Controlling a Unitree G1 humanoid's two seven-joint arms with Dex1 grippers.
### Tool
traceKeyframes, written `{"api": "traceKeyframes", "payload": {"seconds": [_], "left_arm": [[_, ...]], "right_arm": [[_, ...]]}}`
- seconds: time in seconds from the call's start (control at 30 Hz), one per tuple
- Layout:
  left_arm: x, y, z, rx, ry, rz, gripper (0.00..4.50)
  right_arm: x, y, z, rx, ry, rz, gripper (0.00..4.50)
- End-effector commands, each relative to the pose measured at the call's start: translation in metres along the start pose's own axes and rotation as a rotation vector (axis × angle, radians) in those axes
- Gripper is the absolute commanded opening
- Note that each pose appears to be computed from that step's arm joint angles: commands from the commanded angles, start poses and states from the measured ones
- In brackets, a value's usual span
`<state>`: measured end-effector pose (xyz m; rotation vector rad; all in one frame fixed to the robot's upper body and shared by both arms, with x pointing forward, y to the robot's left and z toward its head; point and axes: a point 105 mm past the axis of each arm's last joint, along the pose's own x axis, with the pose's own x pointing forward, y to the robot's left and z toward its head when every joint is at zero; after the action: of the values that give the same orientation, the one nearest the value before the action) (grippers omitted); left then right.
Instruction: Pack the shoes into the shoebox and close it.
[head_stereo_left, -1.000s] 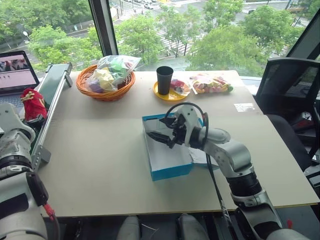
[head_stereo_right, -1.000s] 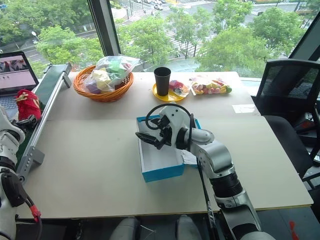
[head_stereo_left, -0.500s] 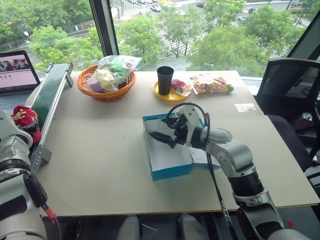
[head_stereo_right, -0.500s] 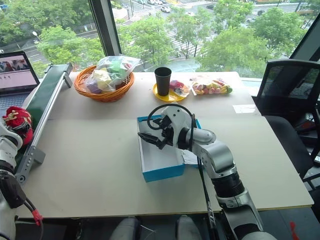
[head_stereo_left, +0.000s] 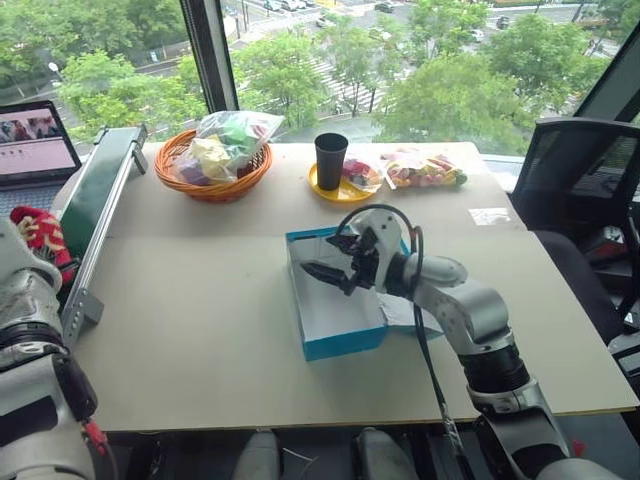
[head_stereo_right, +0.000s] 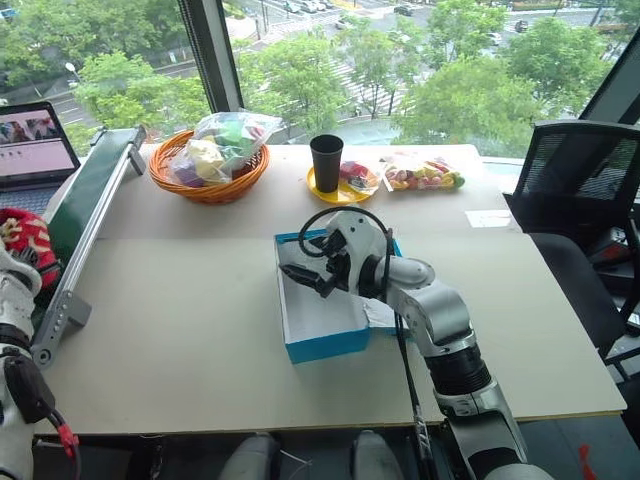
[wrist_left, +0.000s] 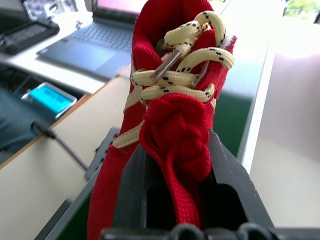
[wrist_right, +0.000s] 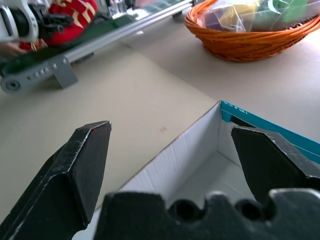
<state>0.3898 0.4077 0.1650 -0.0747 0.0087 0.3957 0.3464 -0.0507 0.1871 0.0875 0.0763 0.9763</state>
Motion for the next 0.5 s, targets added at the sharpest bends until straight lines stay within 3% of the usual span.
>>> {"api": "traceKeyframes", "payload": {"seconds": [0.03, 0.2, 0.27, 0.37, 0.5], "left_arm": [[-0.006, -0.114, 0.051, -0.001, -0.186, -0.424, 0.39], [-0.05, -0.22, 0.06, -0.123, -0.185, -0.777, 0.39], [-0.072, -0.259, 0.06, -0.139, -0.17, -0.906, 0.39], [-0.101, -0.296, 0.068, -0.183, -0.187, -1.042, 0.39], [-0.125, -0.322, 0.068, -0.203, -0.168, -1.173, 0.39]], "right_arm": [[-0.016, -0.016, 0.029, 0.161, -0.125, -0.021, 4.5], [-0.033, -0.049, 0.073, 0.358, -0.369, -0.146, 4.5], [-0.037, -0.051, 0.081, 0.398, -0.399, -0.144, 4.5], [-0.039, -0.055, 0.082, 0.422, -0.405, -0.187, 4.5], [-0.043, -0.064, 0.083, 0.454, -0.437, -0.249, 4.5]]}}
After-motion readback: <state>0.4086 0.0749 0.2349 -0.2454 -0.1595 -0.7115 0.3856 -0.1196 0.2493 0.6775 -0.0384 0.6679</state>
